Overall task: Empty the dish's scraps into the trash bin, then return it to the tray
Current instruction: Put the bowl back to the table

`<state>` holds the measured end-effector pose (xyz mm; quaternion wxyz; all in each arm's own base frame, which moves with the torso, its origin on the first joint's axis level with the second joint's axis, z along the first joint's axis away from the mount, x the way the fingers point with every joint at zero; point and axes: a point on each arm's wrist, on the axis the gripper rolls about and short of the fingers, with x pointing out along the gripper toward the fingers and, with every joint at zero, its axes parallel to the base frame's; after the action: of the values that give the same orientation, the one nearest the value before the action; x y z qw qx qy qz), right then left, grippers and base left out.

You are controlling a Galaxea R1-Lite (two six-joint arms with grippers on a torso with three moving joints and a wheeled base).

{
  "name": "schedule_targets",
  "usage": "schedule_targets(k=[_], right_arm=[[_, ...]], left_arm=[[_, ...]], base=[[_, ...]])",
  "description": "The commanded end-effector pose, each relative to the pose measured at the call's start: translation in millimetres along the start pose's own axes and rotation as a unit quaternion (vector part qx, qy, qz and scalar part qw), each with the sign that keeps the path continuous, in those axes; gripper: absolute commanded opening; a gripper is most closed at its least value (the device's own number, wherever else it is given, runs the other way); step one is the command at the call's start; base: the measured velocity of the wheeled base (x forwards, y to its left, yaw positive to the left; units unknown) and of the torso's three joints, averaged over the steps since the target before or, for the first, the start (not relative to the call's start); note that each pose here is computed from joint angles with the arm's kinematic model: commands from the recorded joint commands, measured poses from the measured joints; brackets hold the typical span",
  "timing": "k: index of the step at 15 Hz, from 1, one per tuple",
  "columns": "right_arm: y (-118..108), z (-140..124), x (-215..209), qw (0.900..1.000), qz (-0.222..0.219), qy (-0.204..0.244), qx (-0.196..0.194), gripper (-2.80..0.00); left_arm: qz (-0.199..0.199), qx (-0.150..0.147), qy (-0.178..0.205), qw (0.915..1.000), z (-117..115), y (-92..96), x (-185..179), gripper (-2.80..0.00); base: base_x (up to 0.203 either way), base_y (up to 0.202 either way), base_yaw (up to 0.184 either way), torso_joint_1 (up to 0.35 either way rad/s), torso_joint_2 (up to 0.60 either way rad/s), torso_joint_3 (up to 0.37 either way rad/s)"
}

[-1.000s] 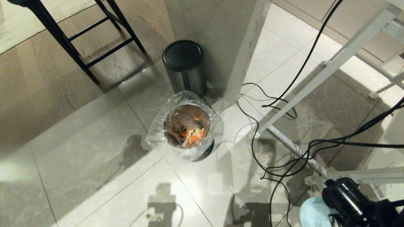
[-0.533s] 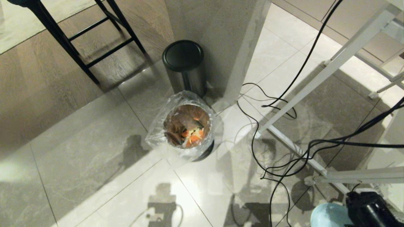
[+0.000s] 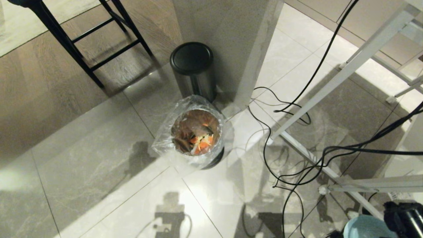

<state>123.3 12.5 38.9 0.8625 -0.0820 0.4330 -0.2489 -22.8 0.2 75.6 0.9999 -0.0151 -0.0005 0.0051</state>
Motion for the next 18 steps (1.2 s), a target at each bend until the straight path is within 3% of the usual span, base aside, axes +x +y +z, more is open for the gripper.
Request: schedule_targets(k=[1,9,15,18], right_arm=[[-3,2,-3,1.000,0.000,-0.013,0.010,-2.80],[-26,-2,-29,0.997,0.012,-0.074,-0.007,-2.80],[-39,-11,-38,0.996,-0.002,-0.083,-0.008,-2.80],[-48,-14,-47,0.993,-0.008,-0.115,-0.015,-2.80]], left_arm=[[0.000,0.000,0.000,1.0000,0,0.0,0,-2.80],[0.000,0.000,0.000,1.0000,0,0.0,0,-2.80],[0.000,0.000,0.000,1.0000,0,0.0,0,-2.80],[0.000,0.000,0.000,1.0000,0,0.0,0,-2.80]], base=[[0.000,0.000,0.000,0.000,0.00,0.000],[0.000,0.000,0.000,0.000,0.00,0.000],[0.000,0.000,0.000,0.000,0.00,0.000],[0.000,0.000,0.000,0.000,0.00,0.000]])
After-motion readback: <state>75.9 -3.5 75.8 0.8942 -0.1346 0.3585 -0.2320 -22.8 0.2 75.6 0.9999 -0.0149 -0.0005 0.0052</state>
